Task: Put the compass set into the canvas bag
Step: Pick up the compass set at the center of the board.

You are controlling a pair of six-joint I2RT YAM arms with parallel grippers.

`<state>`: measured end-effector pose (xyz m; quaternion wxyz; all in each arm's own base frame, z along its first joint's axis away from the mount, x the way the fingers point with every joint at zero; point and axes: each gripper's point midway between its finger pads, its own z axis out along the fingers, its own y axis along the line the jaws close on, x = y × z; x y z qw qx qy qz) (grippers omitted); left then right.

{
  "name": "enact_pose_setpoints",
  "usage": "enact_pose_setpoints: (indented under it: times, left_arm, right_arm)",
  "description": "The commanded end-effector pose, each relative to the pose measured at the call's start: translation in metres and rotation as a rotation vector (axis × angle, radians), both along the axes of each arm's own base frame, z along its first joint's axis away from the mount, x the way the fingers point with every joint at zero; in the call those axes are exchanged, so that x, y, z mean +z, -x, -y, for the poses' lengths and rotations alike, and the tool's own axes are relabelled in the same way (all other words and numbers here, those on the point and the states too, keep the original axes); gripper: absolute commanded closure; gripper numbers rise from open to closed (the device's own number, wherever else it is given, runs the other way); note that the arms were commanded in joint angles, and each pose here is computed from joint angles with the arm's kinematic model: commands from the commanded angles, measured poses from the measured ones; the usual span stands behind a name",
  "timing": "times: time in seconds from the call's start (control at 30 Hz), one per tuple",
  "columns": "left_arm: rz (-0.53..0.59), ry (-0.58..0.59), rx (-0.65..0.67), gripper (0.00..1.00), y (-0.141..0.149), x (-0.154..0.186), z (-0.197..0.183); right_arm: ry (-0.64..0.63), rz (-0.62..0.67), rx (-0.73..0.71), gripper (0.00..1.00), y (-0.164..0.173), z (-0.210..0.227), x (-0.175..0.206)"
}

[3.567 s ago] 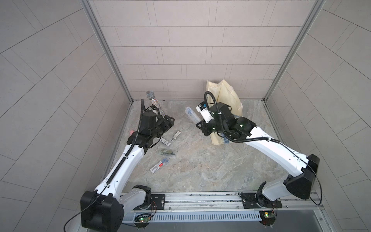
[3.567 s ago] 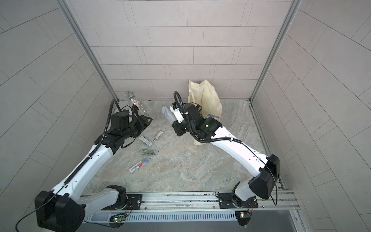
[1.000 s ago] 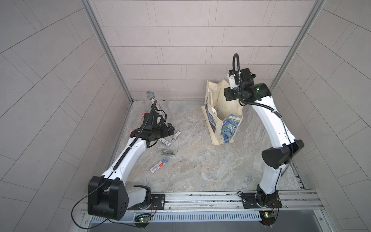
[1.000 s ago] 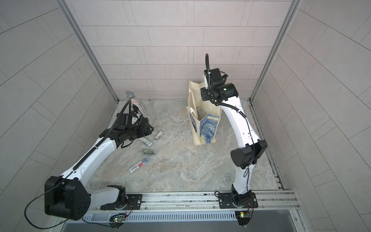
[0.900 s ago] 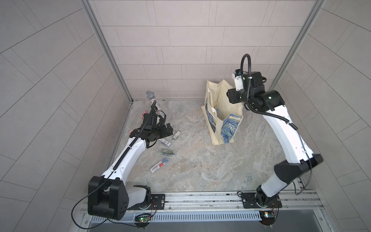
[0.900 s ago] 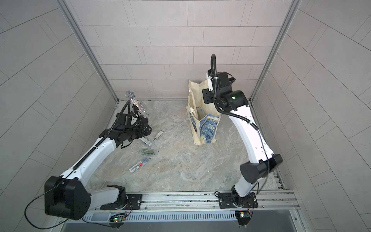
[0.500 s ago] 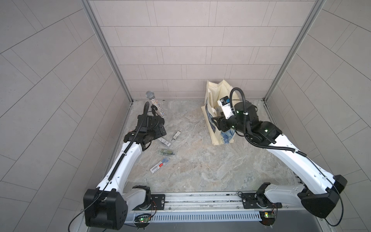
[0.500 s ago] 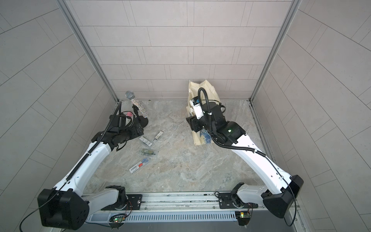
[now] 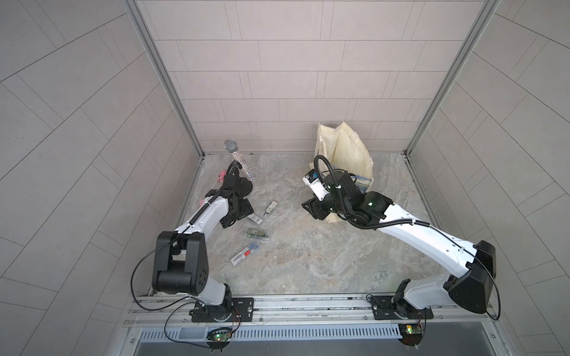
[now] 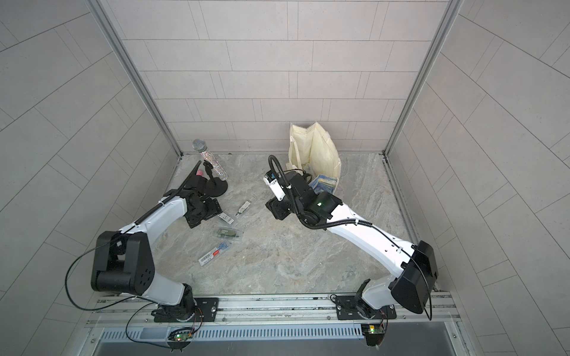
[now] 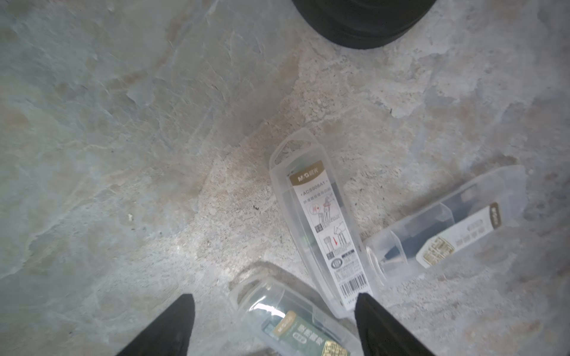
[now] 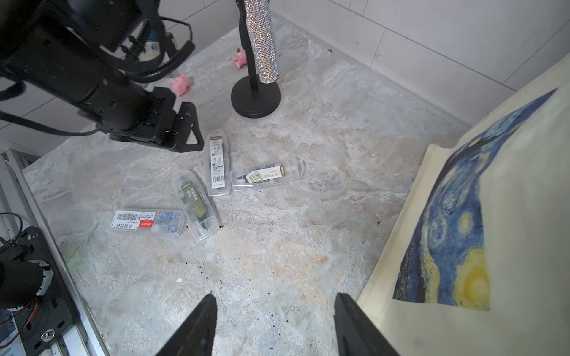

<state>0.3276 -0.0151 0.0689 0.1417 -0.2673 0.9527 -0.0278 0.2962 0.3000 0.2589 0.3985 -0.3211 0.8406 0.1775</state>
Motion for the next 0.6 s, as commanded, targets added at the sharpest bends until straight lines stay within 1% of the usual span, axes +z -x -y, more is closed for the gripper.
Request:
enact_pose_setpoints:
  times: [0.0,0.13,0.17,0.23,0.37,0.5,0.57]
  left_arm:
    - [0.024,0.001,0.054,0.14,-0.024,-0.004,0.005]
    - [-0.001,-0.046,0.075,0.16,-0.038,-0.015,0.008]
    - [-0.003,-0.046,0.103,0.15,-0.042,-0.018,0.010]
    - [-0.020,-0.058,0.118,0.16,-0.047,-0.024,0.011]
    - [-0.078,-0.075,0.158,0.16,-0.048,-0.040,0.009]
    - [-0.101,-0.082,0.177,0.16,-0.046,-0.048,0.008]
    - [-0.110,-0.098,0.182,0.20,-0.044,-0.051,0.006]
  right_arm:
    - [0.021,0.000,0.038,0.37,0.005,-0.007,-0.004]
    - [0.039,-0.014,0.056,0.37,0.007,-0.012,-0.011]
    - [0.044,-0.017,0.060,0.37,0.008,-0.013,-0.013]
    - [0.051,-0.021,0.063,0.37,0.008,-0.015,-0.015]
    - [0.070,-0.031,0.069,0.37,0.008,-0.017,-0.020]
    - [0.077,-0.033,0.071,0.37,0.008,-0.018,-0.022]
    - [0.076,-0.032,0.073,0.37,0.008,-0.019,-0.022]
